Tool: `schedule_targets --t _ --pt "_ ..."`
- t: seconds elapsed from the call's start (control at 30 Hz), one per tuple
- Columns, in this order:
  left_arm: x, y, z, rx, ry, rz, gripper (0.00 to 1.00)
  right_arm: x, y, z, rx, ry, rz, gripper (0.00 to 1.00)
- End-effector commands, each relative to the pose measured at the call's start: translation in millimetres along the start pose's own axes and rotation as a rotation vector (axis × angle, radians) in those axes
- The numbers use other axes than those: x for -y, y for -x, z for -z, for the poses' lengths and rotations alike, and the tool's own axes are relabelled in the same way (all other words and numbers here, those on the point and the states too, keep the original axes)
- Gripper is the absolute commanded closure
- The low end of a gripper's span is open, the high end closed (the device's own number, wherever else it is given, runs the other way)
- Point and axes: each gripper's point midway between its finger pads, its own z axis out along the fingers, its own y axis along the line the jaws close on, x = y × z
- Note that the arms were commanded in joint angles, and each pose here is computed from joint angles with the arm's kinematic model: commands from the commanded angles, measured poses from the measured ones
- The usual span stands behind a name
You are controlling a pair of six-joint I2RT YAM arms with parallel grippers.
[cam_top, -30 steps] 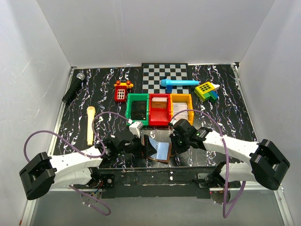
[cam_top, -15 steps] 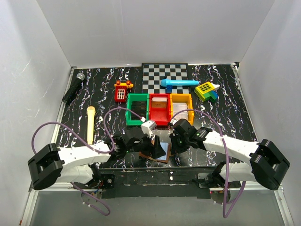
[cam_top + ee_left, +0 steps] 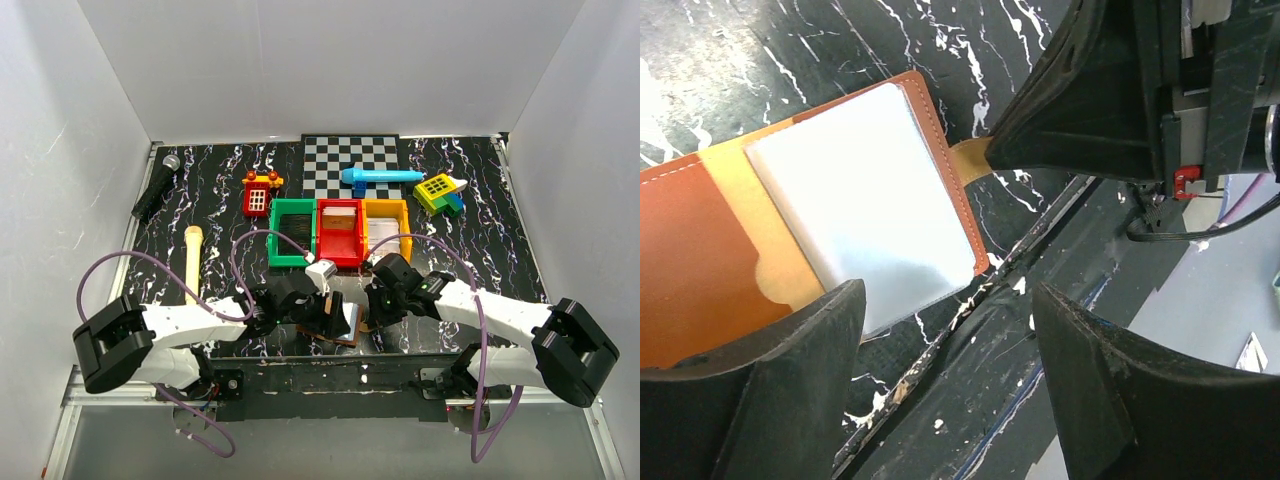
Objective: Take the credit cards out of the card holder
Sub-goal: Remove the credit card from the card holder.
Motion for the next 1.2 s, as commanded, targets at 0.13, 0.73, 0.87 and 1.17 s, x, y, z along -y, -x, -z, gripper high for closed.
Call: schedule_targets --t 0.13,0.73,0.87,1.17 --pt "-6.6 16.4 16.3 0.083 0.069 0.008 0.32 0.6 2.8 0.8 0.022 0.017 0.015 0.99" --pt "-23.4 41.4 18.0 0.128 0.271 -0.132 0.25 -1.3 4.0 0.7 0.018 0.024 0.02 0.99" --pt "-17.0 37.9 13.2 0.104 0.318 -0.204 0.21 -1.1 3.8 -0.7 0.009 0.021 0.022 0.99" --pt "-31.8 19.4 -4.3 -0.017 0.479 -0.254 0.2 -1.9 5.8 -0.4 0.008 0.02 0.027 0.99"
